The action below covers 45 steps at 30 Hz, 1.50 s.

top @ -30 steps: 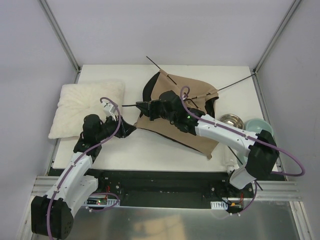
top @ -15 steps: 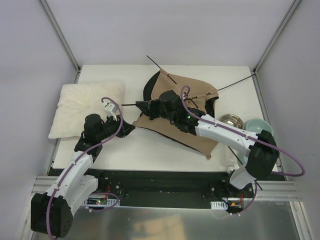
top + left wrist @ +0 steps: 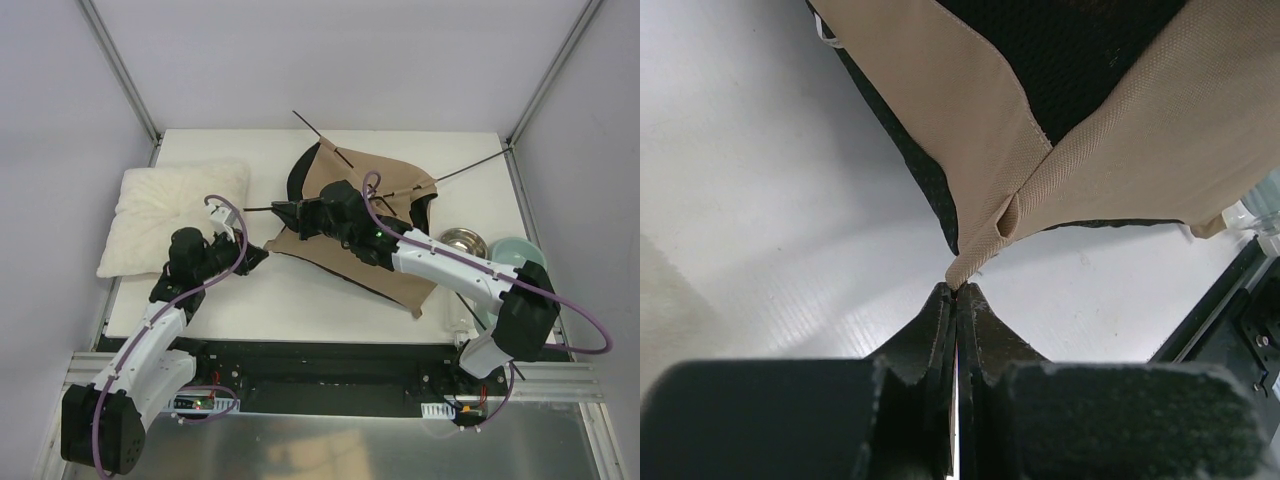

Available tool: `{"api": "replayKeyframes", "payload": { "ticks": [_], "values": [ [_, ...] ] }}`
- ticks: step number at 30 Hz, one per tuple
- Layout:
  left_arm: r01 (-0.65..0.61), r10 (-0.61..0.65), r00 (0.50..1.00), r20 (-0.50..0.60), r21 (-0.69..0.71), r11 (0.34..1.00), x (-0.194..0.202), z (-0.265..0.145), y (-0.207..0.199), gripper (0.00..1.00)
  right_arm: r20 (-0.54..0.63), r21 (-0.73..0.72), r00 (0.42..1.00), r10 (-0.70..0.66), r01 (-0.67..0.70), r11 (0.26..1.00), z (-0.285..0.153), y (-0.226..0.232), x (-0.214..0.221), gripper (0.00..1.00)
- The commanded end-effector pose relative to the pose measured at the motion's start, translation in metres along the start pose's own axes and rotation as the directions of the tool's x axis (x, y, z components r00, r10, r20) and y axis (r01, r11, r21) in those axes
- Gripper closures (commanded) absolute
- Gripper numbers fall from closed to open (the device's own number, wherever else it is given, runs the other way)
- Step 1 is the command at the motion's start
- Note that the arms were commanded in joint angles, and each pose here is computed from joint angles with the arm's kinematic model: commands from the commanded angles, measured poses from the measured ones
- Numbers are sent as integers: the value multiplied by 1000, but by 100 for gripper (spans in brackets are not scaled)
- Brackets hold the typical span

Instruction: Set up the pet tent

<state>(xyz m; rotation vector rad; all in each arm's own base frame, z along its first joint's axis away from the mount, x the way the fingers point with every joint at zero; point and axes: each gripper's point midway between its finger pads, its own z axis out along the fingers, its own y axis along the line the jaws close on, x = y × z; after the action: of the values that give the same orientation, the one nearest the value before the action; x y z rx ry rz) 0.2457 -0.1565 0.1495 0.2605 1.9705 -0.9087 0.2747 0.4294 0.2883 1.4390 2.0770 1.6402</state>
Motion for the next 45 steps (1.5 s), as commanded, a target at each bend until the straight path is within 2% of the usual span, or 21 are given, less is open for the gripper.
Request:
{"api": "replayKeyframes", "payload": {
  "ticks": [1, 6, 9, 13, 18, 22, 27, 36, 40, 45],
  "values": [
    [-64, 62, 995, 73, 22, 998, -20, -2, -9, 98, -80, -99, 997, 21, -29, 995, -27, 36, 20, 100],
    [-65, 63, 994, 87, 24, 998, -23, 1, -7, 73, -91, -102, 996, 23, -32, 994, -28, 39, 23, 100],
    [-75, 73, 992, 106, 23, 997, -29, 4, -6, 69, -99, -106, 995, 23, -34, 994, -29, 40, 25, 100],
    [-86, 81, 990, 112, 44, 995, -32, 8, -9, 79, -102, -107, 994, 28, -39, 994, -30, 40, 25, 100],
    [-77, 70, 993, 92, 79, 994, -24, 9, -13, 87, -110, -107, 993, 29, -41, 993, -31, 41, 25, 100],
    [-90, 81, 991, 105, 87, 992, -27, 7, -16, 100, -106, -101, 994, 26, -37, 994, -29, 37, 24, 100],
    [-106, 94, 987, 131, 87, 991, -33, 5, -19, 100, -84, -78, 996, 16, -22, 997, -28, 28, 17, 100],
    [-190, 186, 971, 150, 13, 982, -42, -21, -25, 100, 71, 25, 994, -81, 79, 997, -23, -16, -24, 100],
    [-233, 231, 963, 141, -1, 972, -42, -33, -30, 100, 135, 26, 982, -134, 132, 991, -23, -17, -36, 100],
    [-262, 267, 947, 182, -52, 964, -51, -45, -30, 100, 181, 74, 965, -187, 176, 982, -15, -28, -45, 100]
  ]
}}
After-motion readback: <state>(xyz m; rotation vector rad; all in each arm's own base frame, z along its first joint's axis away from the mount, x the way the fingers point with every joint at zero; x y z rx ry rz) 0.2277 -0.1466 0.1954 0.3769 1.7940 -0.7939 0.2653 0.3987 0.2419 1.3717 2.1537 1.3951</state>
